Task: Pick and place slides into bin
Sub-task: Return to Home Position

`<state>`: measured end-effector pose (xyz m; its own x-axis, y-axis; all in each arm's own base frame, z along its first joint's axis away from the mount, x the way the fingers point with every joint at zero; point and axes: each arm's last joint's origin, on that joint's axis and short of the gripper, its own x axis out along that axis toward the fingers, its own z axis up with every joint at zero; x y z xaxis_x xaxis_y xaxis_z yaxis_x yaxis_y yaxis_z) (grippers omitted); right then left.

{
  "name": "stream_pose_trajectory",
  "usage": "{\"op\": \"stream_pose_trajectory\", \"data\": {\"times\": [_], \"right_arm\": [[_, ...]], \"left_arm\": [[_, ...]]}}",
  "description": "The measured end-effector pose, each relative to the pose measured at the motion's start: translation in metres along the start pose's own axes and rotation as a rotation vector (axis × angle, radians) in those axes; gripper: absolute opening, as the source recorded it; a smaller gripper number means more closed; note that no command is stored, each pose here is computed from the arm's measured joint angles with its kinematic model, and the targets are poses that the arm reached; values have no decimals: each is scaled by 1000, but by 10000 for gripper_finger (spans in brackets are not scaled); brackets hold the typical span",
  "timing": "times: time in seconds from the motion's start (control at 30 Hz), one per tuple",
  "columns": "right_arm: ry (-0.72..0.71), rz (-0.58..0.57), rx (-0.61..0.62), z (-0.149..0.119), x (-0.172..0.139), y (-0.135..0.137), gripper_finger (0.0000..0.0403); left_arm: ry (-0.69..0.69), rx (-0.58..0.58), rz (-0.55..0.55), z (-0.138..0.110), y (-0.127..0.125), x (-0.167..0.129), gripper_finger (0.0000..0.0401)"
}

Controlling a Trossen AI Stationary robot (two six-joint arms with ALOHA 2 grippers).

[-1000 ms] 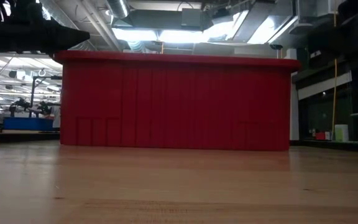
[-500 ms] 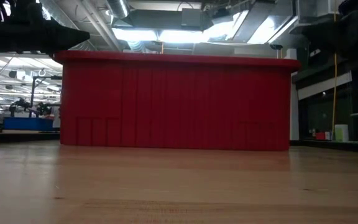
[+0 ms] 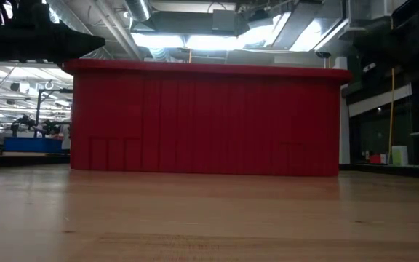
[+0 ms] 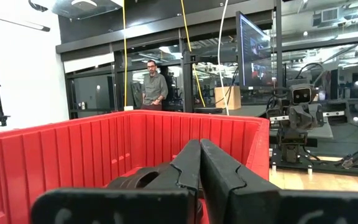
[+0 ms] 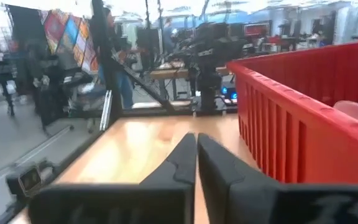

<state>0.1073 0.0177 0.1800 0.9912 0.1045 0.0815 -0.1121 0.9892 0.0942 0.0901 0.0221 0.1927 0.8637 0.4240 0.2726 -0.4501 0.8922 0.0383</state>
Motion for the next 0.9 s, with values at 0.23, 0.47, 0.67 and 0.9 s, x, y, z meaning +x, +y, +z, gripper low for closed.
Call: {"op": "stream_pose_trajectory", "data": {"times": [0.23,0.47,0.67,0.9], "right_arm": [[0,0,-174,0,0,0,13],[-5,-1,-275,0,0,0,13],[46,8,-279,-9,1,0,13],[9,41,-280,-6,-4,-2,13]], "left_arm": [[0,0,0,0,0,0,8],[0,0,0,0,0,0,4],[0,0,0,0,0,0,8],[0,0,0,0,0,0,4]]}}
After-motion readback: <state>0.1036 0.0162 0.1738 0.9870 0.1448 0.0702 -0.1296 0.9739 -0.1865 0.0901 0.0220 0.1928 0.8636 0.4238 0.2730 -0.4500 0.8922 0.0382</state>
